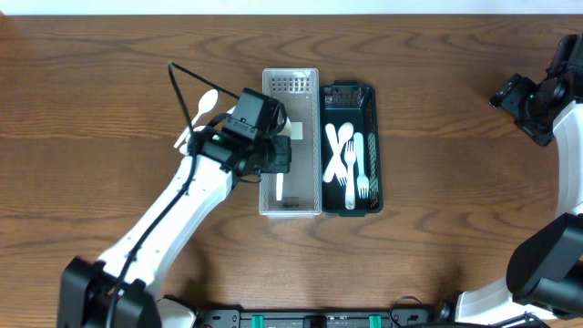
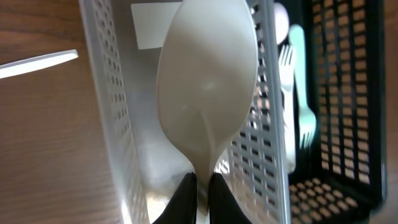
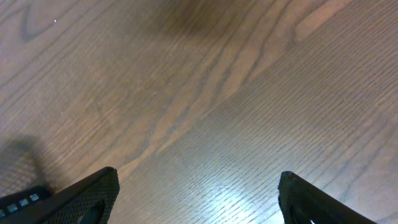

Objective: Pack container
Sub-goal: 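Lower the white spoon into the clear mesh tray and release, then grasp the next white spoon with the left gripper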

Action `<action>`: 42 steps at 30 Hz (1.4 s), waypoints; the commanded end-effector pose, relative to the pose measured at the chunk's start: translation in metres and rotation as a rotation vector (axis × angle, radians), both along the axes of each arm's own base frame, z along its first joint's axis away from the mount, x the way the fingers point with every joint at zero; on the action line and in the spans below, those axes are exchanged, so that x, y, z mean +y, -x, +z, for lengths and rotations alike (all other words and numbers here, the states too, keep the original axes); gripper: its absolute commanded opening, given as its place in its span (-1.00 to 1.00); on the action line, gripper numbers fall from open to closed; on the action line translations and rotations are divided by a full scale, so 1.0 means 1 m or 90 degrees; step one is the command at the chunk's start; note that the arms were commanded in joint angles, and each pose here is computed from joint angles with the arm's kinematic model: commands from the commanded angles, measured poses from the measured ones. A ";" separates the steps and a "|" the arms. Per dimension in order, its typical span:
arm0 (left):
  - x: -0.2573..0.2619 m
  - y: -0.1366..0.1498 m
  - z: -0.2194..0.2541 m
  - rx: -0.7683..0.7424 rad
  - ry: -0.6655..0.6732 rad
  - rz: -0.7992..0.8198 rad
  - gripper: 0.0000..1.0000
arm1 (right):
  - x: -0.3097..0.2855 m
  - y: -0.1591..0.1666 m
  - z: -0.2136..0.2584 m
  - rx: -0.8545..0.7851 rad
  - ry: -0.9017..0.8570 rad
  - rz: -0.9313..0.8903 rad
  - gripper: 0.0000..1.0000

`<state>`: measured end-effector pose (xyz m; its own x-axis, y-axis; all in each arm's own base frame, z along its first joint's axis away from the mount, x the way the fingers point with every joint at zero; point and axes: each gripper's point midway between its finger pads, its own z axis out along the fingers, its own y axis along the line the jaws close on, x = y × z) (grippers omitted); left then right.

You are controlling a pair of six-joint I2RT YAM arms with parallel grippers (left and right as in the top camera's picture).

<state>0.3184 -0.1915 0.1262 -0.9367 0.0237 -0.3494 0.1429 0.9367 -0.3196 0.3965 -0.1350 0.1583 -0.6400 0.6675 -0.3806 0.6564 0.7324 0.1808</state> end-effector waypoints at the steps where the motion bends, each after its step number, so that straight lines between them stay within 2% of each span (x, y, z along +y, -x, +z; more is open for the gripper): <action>1: -0.003 -0.009 -0.021 0.033 -0.008 0.027 -0.85 | -0.002 0.001 -0.003 0.007 -0.003 0.001 0.70; 4: -0.006 -0.011 -0.034 0.048 -0.009 0.024 -0.78 | -0.001 0.002 -0.004 0.009 -0.003 0.001 0.70; 6: -0.007 -0.016 -0.026 0.036 -0.003 0.024 -0.66 | -0.001 0.003 -0.004 0.011 -0.004 0.001 0.70; 7: -0.008 -0.019 -0.017 0.025 0.002 0.016 -0.42 | -0.001 0.003 -0.004 0.011 -0.004 0.001 0.70; 9: -0.005 -0.026 0.010 -0.008 0.006 -0.002 0.43 | -0.001 0.003 -0.004 0.011 -0.004 0.000 0.70; 13: 0.012 -0.035 0.066 -0.082 -0.003 -0.037 1.00 | -0.001 0.003 -0.004 0.011 -0.004 0.001 0.70; 16: 0.038 -0.041 0.086 -0.127 -0.017 -0.038 0.96 | -0.001 0.003 -0.004 0.011 -0.004 0.000 0.71; 18: 0.060 -0.047 0.083 -0.127 -0.044 -0.008 0.96 | -0.001 0.003 -0.004 0.010 -0.004 0.001 0.72; 21: 0.104 -0.061 0.070 -0.093 -0.070 0.130 0.99 | -0.001 0.003 -0.004 0.010 -0.004 0.000 0.72; 23: 0.127 -0.069 0.056 -0.048 -0.046 0.255 0.85 | -0.001 0.003 -0.004 0.010 -0.004 0.001 0.72; 25: 0.143 -0.074 0.040 0.001 -0.018 0.364 0.86 | -0.001 0.003 -0.004 0.010 -0.004 0.001 0.72; 32: 0.169 -0.081 -0.017 0.160 0.071 0.726 0.86 | 0.003 0.003 -0.004 0.011 -0.015 0.007 0.68; 34: 0.174 -0.080 -0.032 0.191 0.079 0.821 0.76 | 0.005 0.003 -0.005 0.012 -0.023 0.010 0.67; 36: 0.176 -0.081 -0.047 0.214 0.083 0.888 0.66 | 0.006 0.005 -0.006 0.018 -0.024 0.009 0.66; 42: 0.173 -0.077 -0.086 0.286 0.081 0.987 0.64 | 0.007 0.008 -0.007 0.026 -0.027 0.009 0.62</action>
<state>0.4010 -0.0227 0.0609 -0.2439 -0.9697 -0.0097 -0.9466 0.2403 -0.2149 0.3898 -0.1281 0.1546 -0.6570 0.6732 -0.3393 0.6541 0.7329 0.1875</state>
